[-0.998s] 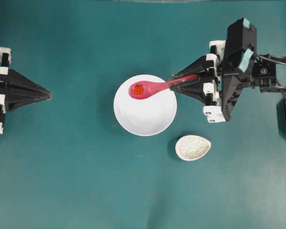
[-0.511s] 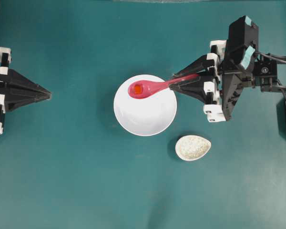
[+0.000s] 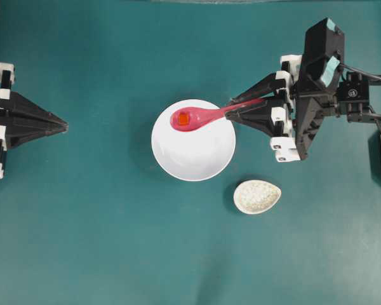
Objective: Grip the spoon and scoop the red block from the bowl with right arm.
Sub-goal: 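Hold the spoon with the cube raised above the white bowl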
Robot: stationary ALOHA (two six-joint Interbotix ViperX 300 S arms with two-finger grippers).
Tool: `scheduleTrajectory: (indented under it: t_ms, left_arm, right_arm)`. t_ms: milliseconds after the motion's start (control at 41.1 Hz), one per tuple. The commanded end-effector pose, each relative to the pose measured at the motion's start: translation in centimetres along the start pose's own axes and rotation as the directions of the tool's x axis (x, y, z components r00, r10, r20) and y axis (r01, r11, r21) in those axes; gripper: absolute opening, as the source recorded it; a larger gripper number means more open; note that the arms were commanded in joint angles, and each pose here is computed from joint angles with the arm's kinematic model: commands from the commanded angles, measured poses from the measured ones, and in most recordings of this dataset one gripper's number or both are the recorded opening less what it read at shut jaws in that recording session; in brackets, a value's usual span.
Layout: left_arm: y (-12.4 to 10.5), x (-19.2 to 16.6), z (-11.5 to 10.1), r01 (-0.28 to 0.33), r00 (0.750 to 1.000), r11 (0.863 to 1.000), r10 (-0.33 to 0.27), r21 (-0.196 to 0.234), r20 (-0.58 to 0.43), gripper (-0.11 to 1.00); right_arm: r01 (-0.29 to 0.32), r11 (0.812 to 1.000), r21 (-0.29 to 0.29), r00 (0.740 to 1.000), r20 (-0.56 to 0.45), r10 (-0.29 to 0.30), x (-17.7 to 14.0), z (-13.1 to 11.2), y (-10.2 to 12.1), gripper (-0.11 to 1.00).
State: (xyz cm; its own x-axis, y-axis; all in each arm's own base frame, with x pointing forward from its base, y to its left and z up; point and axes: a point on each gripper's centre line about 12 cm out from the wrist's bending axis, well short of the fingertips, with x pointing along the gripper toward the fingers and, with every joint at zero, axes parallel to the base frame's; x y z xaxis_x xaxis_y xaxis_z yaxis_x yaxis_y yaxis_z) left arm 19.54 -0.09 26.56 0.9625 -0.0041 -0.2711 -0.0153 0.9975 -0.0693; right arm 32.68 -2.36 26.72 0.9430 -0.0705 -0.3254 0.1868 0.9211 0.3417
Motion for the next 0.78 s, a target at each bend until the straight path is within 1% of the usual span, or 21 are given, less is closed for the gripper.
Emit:
scheduleTrajectory:
  t_ms: [0,754]
  left_arm:
    - [-0.12,-0.07,1.28,0.004,0.999,1.0,-0.004,-0.001,0.032,0.0]
    - [-0.14,-0.11,1.49,0.005,0.999,1.0,-0.005,-0.001,0.046,0.0]
  right_arm:
    - [-0.015,1.0,0.004,0.999,0.037,0.015,-0.43,1.06,0.46,0.23]
    - [-0.014,1.0,0.004,0.999,0.036,0.013,-0.43,1.06,0.4,0.23]
